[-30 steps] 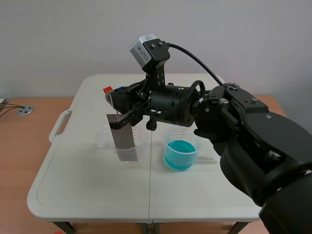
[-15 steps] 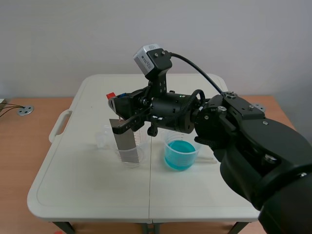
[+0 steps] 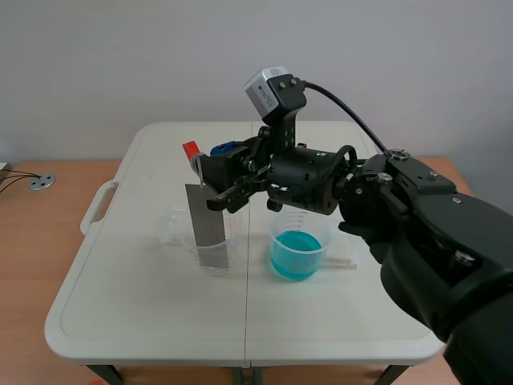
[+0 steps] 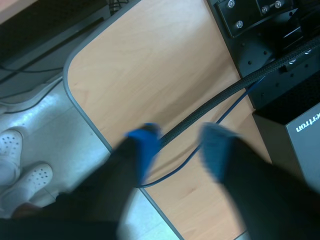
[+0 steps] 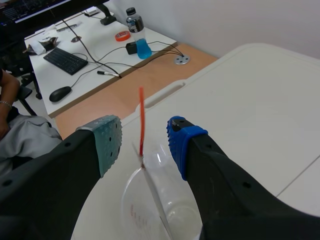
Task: Hold the metal plate by the orange handle, dip it into the blue solution, take it out and point at it, then put the plate back in the beaker on the left.
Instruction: 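Return to the home posture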
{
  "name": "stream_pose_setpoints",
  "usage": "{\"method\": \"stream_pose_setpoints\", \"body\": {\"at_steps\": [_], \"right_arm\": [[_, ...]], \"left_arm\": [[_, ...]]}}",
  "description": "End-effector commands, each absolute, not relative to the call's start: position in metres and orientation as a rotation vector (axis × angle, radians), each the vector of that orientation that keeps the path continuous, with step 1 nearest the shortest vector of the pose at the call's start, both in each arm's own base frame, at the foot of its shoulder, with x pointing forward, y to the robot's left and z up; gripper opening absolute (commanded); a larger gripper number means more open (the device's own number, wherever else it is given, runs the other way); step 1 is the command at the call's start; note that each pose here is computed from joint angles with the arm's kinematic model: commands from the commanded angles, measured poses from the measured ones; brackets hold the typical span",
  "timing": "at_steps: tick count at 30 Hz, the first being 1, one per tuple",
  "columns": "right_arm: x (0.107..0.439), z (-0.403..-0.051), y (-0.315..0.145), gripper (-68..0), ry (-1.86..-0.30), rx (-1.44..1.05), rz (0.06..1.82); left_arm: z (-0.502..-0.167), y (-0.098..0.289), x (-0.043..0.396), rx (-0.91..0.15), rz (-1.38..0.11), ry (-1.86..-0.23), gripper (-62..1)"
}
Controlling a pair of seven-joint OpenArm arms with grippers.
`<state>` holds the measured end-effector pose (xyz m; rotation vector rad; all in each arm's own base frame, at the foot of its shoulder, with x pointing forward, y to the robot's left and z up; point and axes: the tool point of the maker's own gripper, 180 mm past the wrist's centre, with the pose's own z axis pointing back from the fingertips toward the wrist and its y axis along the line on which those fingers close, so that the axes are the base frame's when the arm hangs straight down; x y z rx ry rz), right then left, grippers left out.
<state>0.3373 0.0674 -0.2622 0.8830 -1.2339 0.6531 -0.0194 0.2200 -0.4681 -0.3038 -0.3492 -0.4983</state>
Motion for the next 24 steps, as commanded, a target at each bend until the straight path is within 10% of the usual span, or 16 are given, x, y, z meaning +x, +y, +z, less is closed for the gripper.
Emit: {"method": "stream_pose_setpoints", "body": {"at_steps": [1, 2, 17, 24], "right_arm": [[0.346, -0.248, 0.062, -44.5, -1.285, 0.887, 0.643], [0.347, -0.248, 0.059, -41.7, -1.286, 0.881, 0.641], [0.362, -0.242, 0.042, -0.7, -1.340, 0.811, 0.571], [0.363, -0.221, 0.012, -1.1, -1.442, 0.686, 0.568]], "left_arm": [[-0.467, 0.218, -0.024, -0.316, -0.492, -0.344, -7.0], [-0.467, 0.218, -0.023, -0.316, -0.490, -0.345, 1.4], [-0.467, 0.217, -0.023, -0.316, -0.483, -0.349, 1.4], [-0.466, 0.219, -0.017, -0.299, -0.445, -0.366, 1.4]]}}
